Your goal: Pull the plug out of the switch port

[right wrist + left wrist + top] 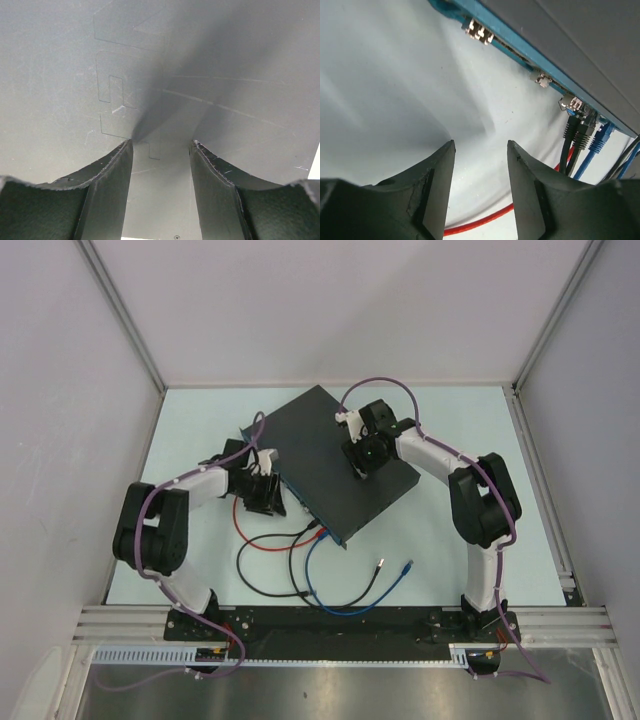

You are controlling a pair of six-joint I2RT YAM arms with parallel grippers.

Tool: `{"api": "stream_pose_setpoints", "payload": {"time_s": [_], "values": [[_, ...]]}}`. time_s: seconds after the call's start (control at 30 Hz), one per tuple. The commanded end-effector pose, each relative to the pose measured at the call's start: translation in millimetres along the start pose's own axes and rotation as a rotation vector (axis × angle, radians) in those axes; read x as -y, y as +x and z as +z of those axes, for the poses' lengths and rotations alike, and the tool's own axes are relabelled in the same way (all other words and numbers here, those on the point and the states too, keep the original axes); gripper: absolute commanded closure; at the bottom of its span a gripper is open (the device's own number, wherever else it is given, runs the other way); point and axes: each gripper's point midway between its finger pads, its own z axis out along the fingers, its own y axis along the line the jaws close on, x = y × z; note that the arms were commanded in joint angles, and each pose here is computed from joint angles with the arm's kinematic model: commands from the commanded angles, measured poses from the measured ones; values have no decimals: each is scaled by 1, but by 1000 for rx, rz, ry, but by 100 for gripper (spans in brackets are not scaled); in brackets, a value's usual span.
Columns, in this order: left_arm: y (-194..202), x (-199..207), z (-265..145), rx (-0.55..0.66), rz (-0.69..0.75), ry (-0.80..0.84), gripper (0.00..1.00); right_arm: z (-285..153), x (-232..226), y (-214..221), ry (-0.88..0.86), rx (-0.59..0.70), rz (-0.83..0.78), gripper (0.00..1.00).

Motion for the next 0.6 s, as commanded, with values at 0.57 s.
{"api": "stream_pose_setpoints", "payload": {"time_s": [0.57], "values": [[-44,64,5,28,49,606,56,11,-4,18,4,-75,-35,46]]}}
